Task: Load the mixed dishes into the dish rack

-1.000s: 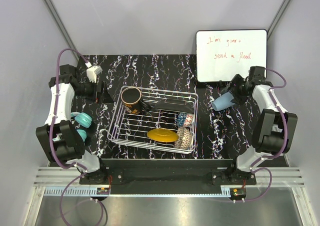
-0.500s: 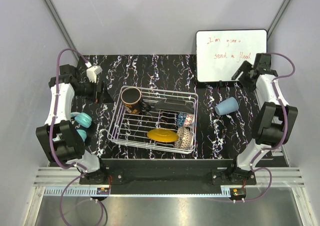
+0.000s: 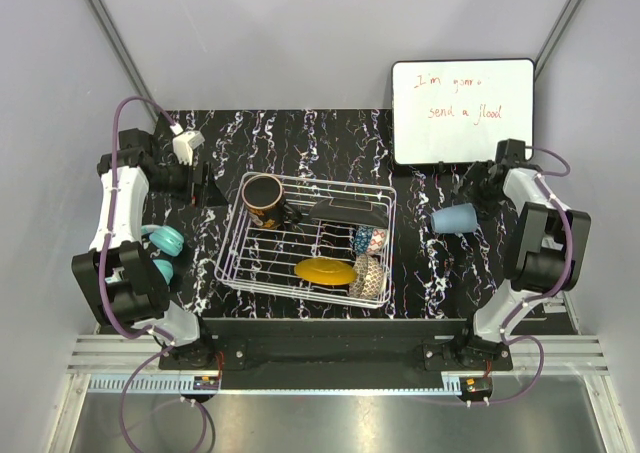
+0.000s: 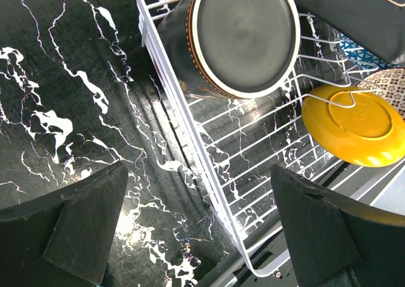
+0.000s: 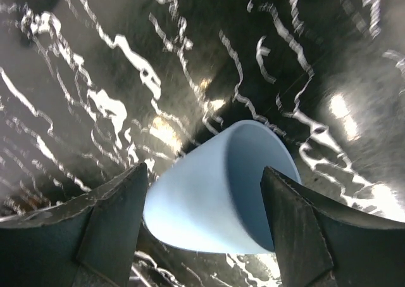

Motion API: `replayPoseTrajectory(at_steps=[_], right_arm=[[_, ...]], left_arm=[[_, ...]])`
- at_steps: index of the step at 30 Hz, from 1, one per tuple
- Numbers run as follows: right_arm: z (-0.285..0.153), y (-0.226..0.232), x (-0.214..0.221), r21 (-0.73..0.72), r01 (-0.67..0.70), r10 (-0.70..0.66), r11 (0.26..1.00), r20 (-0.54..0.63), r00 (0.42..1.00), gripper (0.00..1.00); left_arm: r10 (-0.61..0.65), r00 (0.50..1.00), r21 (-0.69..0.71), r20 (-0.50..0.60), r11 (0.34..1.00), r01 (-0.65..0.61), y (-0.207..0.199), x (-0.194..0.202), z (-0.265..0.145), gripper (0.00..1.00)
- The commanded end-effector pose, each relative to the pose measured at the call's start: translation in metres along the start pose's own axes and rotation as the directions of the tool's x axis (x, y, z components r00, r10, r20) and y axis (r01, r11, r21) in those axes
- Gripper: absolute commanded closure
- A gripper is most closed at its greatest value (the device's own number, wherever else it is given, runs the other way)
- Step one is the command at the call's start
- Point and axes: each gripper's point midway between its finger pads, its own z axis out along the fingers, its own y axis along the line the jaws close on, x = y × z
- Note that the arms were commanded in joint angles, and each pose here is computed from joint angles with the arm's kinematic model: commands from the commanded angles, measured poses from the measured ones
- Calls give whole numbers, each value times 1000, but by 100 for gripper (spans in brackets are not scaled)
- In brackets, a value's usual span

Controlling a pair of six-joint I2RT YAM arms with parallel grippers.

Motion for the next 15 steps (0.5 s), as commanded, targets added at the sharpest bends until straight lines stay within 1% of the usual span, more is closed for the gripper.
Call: replayPoseTrajectory(at_steps=[1, 6, 10, 11, 13, 14, 15], right_arm=[[-21, 15, 19, -105, -48, 45, 993, -31, 998, 22], [-40, 16, 51, -164, -88, 78, 983, -67, 995, 23], [-47, 18, 73, -198, -160, 139, 967, -117, 983, 27], [-45, 17, 79, -196, -174, 149, 965, -132, 980, 32], [-42, 19, 83, -205, -208, 178, 956, -153, 972, 39], [-40, 19, 85, -207, -218, 187, 954, -161, 969, 47], [-38, 20, 86, -210, -230, 196, 950, -169, 966, 51]], left_arm=[[84, 994, -6, 76, 997, -83, -11, -25, -14, 1], [80, 994, 7, 77, 997, -80, -13, -24, -13, 1], [71, 994, 15, 82, 997, -73, -14, -26, -13, 1], [68, 994, 16, 83, 997, -70, -14, -27, -13, 1], [69, 994, 18, 86, 997, -71, -15, -28, -14, 1], [74, 993, 12, 89, 997, -75, -15, -28, -15, 1], [74, 993, 14, 87, 997, -75, -15, -28, -14, 1]])
